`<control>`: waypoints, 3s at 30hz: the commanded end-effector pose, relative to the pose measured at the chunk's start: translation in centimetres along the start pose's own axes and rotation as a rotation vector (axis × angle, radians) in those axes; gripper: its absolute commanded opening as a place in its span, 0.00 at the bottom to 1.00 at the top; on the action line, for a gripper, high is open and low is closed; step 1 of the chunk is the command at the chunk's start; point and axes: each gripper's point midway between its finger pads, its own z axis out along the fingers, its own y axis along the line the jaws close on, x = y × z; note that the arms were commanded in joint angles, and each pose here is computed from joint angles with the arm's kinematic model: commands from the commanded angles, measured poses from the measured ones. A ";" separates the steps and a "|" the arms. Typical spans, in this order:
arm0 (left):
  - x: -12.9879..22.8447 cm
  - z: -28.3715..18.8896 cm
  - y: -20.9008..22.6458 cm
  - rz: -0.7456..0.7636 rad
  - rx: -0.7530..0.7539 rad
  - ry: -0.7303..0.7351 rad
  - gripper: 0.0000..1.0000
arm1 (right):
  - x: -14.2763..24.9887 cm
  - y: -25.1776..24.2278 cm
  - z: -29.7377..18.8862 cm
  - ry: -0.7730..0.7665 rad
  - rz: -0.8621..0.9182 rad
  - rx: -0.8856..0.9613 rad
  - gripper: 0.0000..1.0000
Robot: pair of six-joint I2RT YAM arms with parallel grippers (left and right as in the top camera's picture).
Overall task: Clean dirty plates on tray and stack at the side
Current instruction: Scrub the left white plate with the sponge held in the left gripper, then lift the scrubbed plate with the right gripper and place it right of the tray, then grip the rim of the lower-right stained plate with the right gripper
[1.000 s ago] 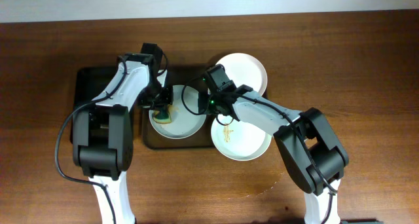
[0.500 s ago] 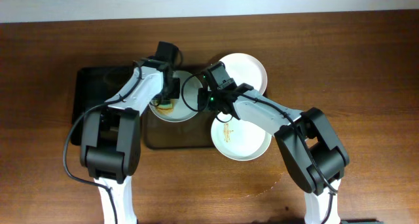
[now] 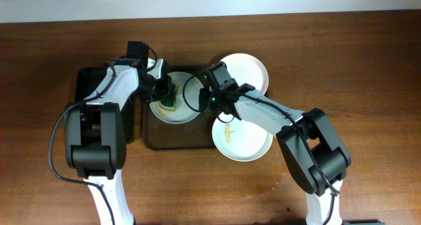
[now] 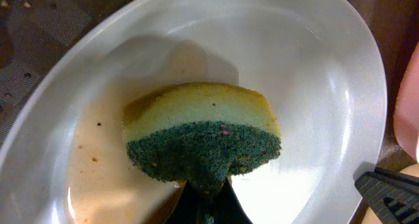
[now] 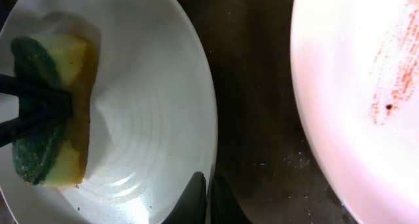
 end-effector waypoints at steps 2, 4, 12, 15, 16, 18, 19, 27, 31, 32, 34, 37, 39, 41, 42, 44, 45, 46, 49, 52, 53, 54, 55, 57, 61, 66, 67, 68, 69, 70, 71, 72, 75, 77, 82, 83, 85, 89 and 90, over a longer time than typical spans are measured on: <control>1.5 0.0 7.0 -0.134 -0.471 0.000 0.01 | 0.3 0.2 0.1 0.017 -0.013 -0.008 0.04; 1.1 -0.8 7.7 -0.082 -0.645 -0.040 0.01 | 0.4 0.1 0.1 0.020 -0.013 -0.005 0.04; 1.1 2.1 2.0 -0.011 -0.260 0.014 0.01 | 0.6 -0.1 2.0 0.018 0.014 -0.017 0.18; 1.2 2.1 1.9 -0.010 -0.258 0.015 0.01 | 0.0 0.4 2.1 -0.008 0.008 -0.039 0.19; 1.2 2.1 1.7 -0.011 -0.243 0.016 0.01 | -0.1 0.5 2.2 -0.015 0.010 -0.043 0.18; 1.1 2.1 1.5 0.017 -0.234 0.019 0.01 | 0.0 0.5 2.4 -0.012 0.024 -0.051 0.04; 1.0 1.5 1.3 0.033 -0.235 0.026 0.01 | 0.1 0.7 2.4 -0.003 0.024 -0.064 0.04; -6.5 -15.7 4.2 -0.078 -0.151 -0.237 0.01 | -0.7 1.8 0.5 0.001 -0.027 -0.083 0.04; -6.0 -17.9 9.3 -0.182 -0.200 -0.262 0.01 | -4.7 2.7 -7.2 -0.093 -0.211 0.137 0.04; -6.0 -17.9 9.7 -0.185 -0.222 -0.262 0.01 | -5.4 3.1 -8.8 -0.123 -0.261 0.213 0.04; -6.0 -18.0 10.0 -0.187 -0.243 -0.263 0.01 | -6.2 3.5 -11.1 -0.177 -0.321 0.351 0.04; -6.0 -18.0 10.1 -0.188 -0.249 -0.263 0.01 | -7.0 3.9 -15.7 -0.392 -0.439 0.719 0.04; -5.9 -18.0 10.1 -0.188 -0.249 -0.263 0.01 | -7.1 6.2 -20.2 -0.622 -0.504 0.951 0.04; -6.0 -18.0 10.1 -0.188 -0.249 -0.263 0.01 | -6.4 8.4 -23.7 -0.791 -0.527 1.085 0.04; -6.0 -18.1 10.1 -0.187 -0.249 -0.266 0.01 | -5.9 9.5 -25.1 -0.861 -0.529 1.124 0.04; -6.0 -18.0 10.1 -0.187 -0.249 -0.265 0.01 | -5.0 10.8 -26.2 -0.920 -0.541 1.150 0.04; -6.0 -18.0 10.1 -0.187 -0.249 -0.265 0.01 | -4.8 11.0 -26.2 -0.921 -0.545 1.145 0.04; -6.0 -18.0 10.1 -0.187 -0.249 -0.265 0.01 | -4.8 11.1 -26.2 -0.921 -0.546 1.144 0.04; -6.0 -18.0 10.1 -0.187 -0.249 -0.264 0.01 | -4.1 10.6 -21.3 -0.706 -0.594 0.943 0.04; -6.0 -18.0 10.1 -0.187 -0.249 -0.264 0.01 | -3.4 8.2 -16.1 -0.391 -0.542 0.668 0.04; -6.0 -18.0 10.1 -0.187 -0.249 -0.264 0.01 | -3.5 7.5 -15.7 -0.327 -0.490 0.589 0.04; -6.0 -18.0 10.1 -0.188 -0.249 -0.264 0.01 | -4.1 6.8 -15.9 -0.250 -0.419 0.457 0.04; -6.0 -18.0 10.1 -0.186 -0.249 -0.264 0.01 | -5.6 5.3 -17.3 -0.225 -0.339 0.373 0.04; -6.0 -18.0 10.1 -0.186 -0.249 -0.264 0.01 | -8.3 0.6 -20.9 -0.182 -0.165 0.248 0.04; -5.9 -17.9 10.1 -0.187 -0.249 -0.262 0.01 | -9.0 -17.5 -27.0 -0.100 0.266 0.371 0.04; -5.9 -17.9 10.1 -0.187 -0.248 -0.262 0.01 | -4.0 -32.2 -26.0 -0.103 0.576 0.467 0.04; -5.9 -17.9 10.1 -0.187 -0.248 -0.262 0.01 | -2.2 -34.2 -24.7 -0.102 0.613 0.479 0.04; -6.0 -17.9 10.1 -0.187 -0.248 -0.263 0.01 | -0.7 -35.6 -23.7 -0.101 0.638 0.488 0.04; -6.0 -17.9 10.1 -0.187 -0.248 -0.263 0.01 | 0.1 -36.2 -22.8 -0.105 0.644 0.491 0.04; -6.0 -17.9 10.1 -0.187 -0.248 -0.263 0.01 | 0.4 -36.5 -22.1 -0.110 0.634 0.490 0.05; -6.0 -17.9 10.0 -0.185 -0.248 -0.262 0.01 | 0.8 -36.4 -21.7 -0.096 0.637 0.479 0.18; -6.1 -17.8 9.8 -0.180 -0.247 -0.264 0.01 | 0.2 -34.9 -21.3 -0.094 0.628 0.386 0.32; -6.3 -17.6 9.4 -0.167 -0.245 -0.268 0.01 | -2.7 -27.7 -24.4 -0.123 0.572 0.107 0.32; -6.5 -17.6 9.1 -0.158 -0.243 -0.275 0.01 | -1.7 -22.7 -25.2 -0.075 0.498 0.062 0.33; -6.9 -16.9 7.8 -0.119 -0.266 -0.276 0.01 | 9.1 -16.7 -18.3 0.329 0.491 0.249 0.32; -7.1 -16.9 7.6 -0.111 -0.268 -0.282 0.01 | 10.5 -16.0 -16.7 0.357 0.463 0.250 0.32; -7.3 -16.7 7.2 -0.102 -0.266 -0.285 0.01 | 11.5 -16.1 -15.6 0.361 0.458 0.300 0.32; -7.2 -16.7 7.1 -0.100 -0.266 -0.283 0.01 | 11.9 -16.2 -14.2 0.363 0.413 0.339 0.33; -7.3 -16.7 7.1 -0.100 -0.266 -0.284 0.01 | 12.4 -16.2 -13.7 0.385 0.405 0.346 0.32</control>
